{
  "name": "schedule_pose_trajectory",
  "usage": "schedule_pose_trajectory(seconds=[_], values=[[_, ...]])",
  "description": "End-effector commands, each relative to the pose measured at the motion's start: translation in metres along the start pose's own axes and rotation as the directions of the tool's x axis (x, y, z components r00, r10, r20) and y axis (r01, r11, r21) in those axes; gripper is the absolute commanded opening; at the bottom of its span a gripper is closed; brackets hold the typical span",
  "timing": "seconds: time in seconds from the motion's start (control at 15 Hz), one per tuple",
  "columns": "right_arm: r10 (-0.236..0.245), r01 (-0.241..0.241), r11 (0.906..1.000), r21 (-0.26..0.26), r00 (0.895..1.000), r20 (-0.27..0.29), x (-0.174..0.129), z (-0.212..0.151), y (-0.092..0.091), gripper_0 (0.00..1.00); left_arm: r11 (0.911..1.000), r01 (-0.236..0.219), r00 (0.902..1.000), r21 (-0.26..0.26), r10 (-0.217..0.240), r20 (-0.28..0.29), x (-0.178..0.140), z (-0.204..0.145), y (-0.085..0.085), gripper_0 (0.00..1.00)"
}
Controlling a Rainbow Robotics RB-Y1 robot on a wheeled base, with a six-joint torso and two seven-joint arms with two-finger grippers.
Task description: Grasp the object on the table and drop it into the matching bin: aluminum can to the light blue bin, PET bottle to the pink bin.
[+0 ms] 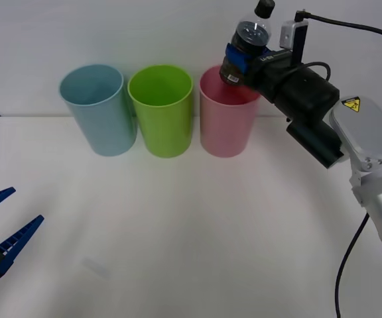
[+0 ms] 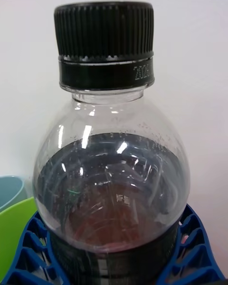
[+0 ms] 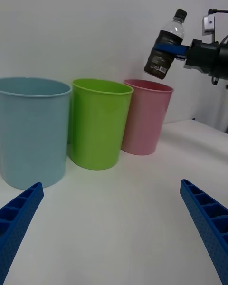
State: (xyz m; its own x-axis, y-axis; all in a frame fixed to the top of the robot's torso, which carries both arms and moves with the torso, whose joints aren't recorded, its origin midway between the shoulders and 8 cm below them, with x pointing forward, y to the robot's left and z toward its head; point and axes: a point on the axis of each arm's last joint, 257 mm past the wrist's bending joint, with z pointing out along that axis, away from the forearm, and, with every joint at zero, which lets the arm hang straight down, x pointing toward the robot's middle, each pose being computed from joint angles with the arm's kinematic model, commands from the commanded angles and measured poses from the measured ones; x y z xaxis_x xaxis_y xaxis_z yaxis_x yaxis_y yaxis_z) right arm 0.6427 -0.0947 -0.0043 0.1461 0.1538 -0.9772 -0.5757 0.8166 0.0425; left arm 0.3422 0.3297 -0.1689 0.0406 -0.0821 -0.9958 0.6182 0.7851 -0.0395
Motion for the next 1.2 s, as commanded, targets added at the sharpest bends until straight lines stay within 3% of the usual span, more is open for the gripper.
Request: schedule_pose_trajectory(seconds=[0.07, 0.53, 0.6, 0.67, 1.0, 1.2], values=[[0.002, -0.002, 0.9999, 0.01, 1.0, -0.013, 0.004, 0.017, 0.0, 0.0, 1.0, 0.0, 1.0, 0.0, 0.0, 0.0, 0.0, 0.0, 0.0, 1.0], [0.002, -0.002, 0.9999, 0.011, 1.0, -0.018, 0.008, 0.02, 0.002, 0.03, 1.0, 0.0, 1.0, 0.0, 0.0, 0.0, 0.0, 0.0, 0.0, 1.0], [-0.006, 0.006, 0.9999, 0.011, 1.0, -0.017, 0.007, 0.02, 0.002, 0.27, 1.0, 0.0, 1.0, 0.0, 0.0, 0.0, 0.0, 0.0, 0.0, 1.0], [-0.009, 0.009, 0.9999, 0.01, 1.0, -0.017, 0.007, 0.02, 0.003, 1.0, 1.0, 0.0, 1.0, 0.0, 0.0, 0.0, 0.0, 0.0, 0.0, 1.0], [-0.02, 0.02, 0.9998, 0.001, 1.0, -0.022, 0.007, 0.018, 0.0, 1.0, 1.0, 0.0, 1.0, 0.0, 0.0, 0.0, 0.0, 0.0, 0.0, 1.0], [-0.016, 0.015, 0.9994, -0.033, 0.999, -0.035, 0.007, 0.01, -0.002, 1.0, 1.0, 0.0, 1.0, 0.0, 0.0, 0.0, 0.0, 0.0, 0.0, 1.0]])
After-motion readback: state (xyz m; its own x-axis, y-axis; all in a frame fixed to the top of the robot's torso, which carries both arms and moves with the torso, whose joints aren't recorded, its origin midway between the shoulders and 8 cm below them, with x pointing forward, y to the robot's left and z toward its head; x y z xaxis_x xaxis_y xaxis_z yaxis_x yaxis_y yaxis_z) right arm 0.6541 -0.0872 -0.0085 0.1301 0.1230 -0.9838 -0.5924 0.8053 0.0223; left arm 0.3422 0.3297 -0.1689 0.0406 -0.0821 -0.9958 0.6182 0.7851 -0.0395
